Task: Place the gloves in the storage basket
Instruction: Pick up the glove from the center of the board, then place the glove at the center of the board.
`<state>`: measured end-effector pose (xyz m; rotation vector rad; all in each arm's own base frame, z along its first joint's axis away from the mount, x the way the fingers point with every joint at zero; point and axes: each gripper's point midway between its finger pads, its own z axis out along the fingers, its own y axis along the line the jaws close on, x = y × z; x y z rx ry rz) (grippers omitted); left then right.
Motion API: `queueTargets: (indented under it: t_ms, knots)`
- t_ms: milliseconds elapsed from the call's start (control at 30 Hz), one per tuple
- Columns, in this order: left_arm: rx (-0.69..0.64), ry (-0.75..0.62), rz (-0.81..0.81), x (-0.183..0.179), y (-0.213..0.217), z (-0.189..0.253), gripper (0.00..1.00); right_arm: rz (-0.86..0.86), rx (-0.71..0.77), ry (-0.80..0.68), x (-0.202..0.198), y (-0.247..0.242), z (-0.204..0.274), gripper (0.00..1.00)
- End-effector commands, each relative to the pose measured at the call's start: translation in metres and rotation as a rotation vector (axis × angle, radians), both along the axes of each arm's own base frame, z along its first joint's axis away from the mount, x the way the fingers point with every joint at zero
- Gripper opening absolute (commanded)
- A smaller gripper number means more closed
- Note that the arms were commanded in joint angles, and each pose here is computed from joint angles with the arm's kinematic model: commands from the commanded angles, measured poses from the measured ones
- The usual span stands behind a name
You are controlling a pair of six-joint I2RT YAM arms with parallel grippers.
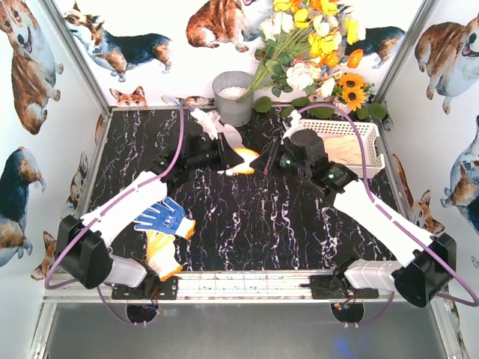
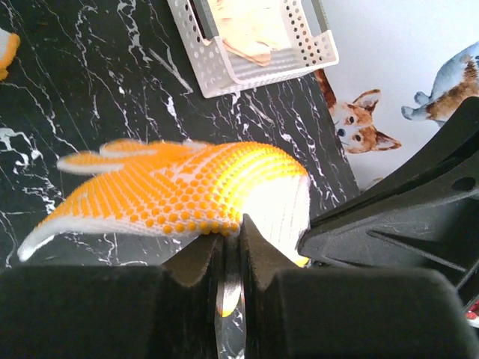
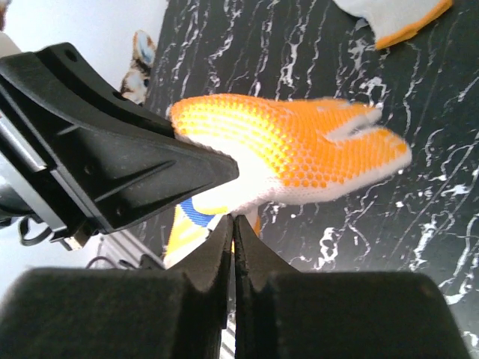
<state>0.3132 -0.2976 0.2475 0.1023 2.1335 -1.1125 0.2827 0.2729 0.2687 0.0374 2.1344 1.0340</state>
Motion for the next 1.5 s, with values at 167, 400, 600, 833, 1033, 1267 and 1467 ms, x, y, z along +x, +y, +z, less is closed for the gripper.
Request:
queueTargets:
  t_ms: [167, 400, 600, 833, 1033, 1267, 1467]
  knots:
    - [0.039, 0.103, -0.066, -0.015, -0.009, -0.109, 0.04, -0.015, -0.118, 0.173, -0.012, -0.010, -0.111, 0.00]
    - [0.138, 0.271, -0.154, -0.086, -0.019, -0.186, 0.06, 0.117, -0.150, 0.440, -0.089, -0.003, -0.179, 0.00]
    - [0.208, 0.376, -0.134, -0.136, 0.001, -0.212, 0.21, 0.167, -0.185, 0.538, -0.139, -0.007, -0.200, 0.00]
    - [0.318, 0.287, -0.016, -0.129, 0.034, -0.193, 0.51, 0.169, -0.226, 0.627, -0.160, -0.013, -0.226, 0.00]
    - [0.271, 0.165, -0.011, -0.112, 0.025, -0.153, 0.58, 0.159, -0.247, 0.563, -0.152, -0.015, -0.205, 0.34]
    - [0.189, 0.167, -0.049, -0.104, -0.006, -0.158, 0.50, -0.012, -0.434, 0.455, -0.127, -0.059, -0.184, 0.34]
    - [0.123, 0.155, -0.002, -0.081, -0.028, -0.163, 0.36, -0.077, -0.287, 0.455, -0.095, -0.059, -0.195, 0.12]
